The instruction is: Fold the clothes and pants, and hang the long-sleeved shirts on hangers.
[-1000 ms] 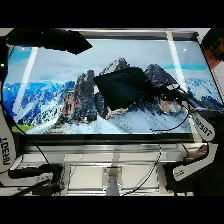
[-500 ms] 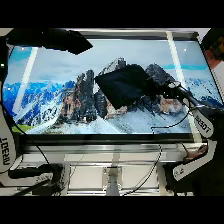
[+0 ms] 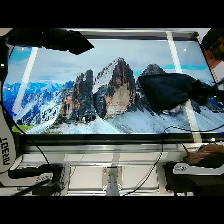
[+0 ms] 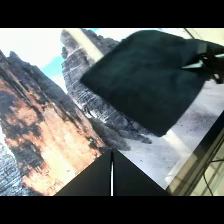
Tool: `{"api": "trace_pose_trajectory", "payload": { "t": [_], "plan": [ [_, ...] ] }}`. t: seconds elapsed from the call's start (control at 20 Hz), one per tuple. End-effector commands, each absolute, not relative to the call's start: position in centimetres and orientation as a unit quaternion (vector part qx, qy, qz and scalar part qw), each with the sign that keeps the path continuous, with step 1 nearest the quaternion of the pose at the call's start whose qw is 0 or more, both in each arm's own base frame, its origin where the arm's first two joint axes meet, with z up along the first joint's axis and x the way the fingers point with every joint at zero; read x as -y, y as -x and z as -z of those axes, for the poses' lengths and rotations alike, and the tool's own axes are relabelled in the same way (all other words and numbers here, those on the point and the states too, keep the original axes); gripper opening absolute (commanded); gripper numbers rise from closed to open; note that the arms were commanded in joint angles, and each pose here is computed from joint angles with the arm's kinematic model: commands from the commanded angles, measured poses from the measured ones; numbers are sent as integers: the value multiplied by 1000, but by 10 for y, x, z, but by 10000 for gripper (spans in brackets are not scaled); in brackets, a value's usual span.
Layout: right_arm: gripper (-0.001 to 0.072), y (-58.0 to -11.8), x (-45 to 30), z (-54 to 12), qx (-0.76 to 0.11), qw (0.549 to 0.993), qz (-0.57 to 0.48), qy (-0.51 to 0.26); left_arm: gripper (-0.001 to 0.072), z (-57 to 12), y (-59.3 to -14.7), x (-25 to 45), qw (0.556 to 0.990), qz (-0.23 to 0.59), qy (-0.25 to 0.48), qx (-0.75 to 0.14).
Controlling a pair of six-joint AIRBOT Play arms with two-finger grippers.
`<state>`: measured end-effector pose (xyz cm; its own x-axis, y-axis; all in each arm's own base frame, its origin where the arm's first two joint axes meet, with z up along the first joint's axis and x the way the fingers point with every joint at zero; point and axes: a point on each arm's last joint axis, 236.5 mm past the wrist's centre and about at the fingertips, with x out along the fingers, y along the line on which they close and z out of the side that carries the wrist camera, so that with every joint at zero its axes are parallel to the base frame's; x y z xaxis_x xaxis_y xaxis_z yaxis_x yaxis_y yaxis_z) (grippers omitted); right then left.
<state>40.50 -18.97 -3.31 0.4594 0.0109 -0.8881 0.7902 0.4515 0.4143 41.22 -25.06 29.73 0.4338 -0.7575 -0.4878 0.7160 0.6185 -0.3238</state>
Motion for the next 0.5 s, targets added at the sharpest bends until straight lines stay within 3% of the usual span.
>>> {"api": "trace_pose_trajectory", "payload": {
  "t": [0.0,0.25,0.45],
  "plan": [
    [17,-285,286,23,-479,677,407,-383,29,-301,-409,254,842,444,41,-303],
    [18,-171,347,18,-507,612,500,-345,29,-302,-409,255,842,445,44,-301],
    [21,-140,361,17,-500,589,527,-354,29,-307,-413,256,846,444,51,-290]
  ]
}}
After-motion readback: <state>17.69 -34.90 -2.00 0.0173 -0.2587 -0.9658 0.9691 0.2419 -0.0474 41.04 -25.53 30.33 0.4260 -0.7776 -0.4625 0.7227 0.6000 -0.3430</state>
